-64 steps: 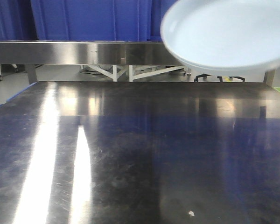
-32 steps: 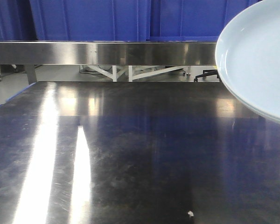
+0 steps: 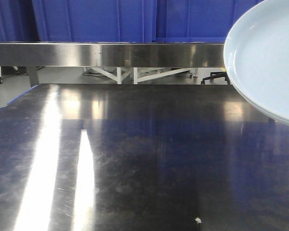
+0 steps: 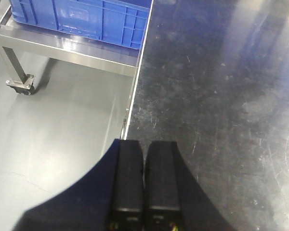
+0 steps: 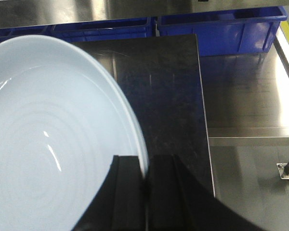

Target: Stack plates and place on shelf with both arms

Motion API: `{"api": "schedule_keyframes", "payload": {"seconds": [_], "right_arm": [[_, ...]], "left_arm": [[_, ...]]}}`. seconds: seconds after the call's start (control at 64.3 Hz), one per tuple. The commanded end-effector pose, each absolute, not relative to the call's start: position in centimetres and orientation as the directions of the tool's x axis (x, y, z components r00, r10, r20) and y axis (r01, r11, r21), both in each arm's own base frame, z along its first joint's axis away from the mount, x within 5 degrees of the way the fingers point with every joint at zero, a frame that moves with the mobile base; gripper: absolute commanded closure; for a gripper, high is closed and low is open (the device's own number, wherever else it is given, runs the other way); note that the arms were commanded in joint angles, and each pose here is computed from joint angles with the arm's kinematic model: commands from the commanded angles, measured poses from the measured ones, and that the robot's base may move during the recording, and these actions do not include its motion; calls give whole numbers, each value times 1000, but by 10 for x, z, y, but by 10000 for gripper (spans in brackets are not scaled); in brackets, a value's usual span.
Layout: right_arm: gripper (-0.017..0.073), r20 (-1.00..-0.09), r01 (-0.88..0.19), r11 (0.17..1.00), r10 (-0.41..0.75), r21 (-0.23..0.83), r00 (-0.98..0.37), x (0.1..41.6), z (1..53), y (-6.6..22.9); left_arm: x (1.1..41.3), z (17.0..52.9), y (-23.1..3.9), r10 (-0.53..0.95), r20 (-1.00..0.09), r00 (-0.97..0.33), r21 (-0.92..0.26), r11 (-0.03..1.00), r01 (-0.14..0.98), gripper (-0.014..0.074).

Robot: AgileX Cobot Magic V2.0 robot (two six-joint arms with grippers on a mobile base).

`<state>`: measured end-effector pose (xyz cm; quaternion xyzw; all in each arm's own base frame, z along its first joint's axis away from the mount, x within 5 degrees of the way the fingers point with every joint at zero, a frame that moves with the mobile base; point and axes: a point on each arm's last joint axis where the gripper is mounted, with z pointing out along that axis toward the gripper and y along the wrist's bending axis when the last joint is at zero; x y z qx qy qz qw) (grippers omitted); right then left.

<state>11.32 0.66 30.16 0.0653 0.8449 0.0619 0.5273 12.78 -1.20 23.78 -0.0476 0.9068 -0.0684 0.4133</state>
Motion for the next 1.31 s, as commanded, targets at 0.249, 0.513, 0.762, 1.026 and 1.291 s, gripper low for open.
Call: {"api": "schedule_keyframes", "payload": {"seconds": [0.249, 0.513, 0.762, 1.026, 1.291], "right_arm": [[531, -928, 18, 984, 175, 180, -330, 115, 319, 7], [531, -928, 18, 984, 175, 180, -330, 115, 319, 7], [531, -928, 18, 984, 175, 180, -330, 115, 319, 7], [531, -928, 18, 984, 175, 180, -330, 115, 319, 7], [531, -928, 18, 984, 175, 180, -330, 115, 319, 7]], "left_arm": [[134, 253, -13, -153, -805, -574, -179, 984, -11, 510], [134, 253, -13, -153, -805, -574, -179, 984, -11, 510], [134, 253, -13, -153, -805, -574, -179, 984, -11, 510], [134, 253, -13, -153, -805, -574, -179, 984, -11, 510], [134, 252, -13, -153, -803, -575, -179, 984, -11, 510]]}}
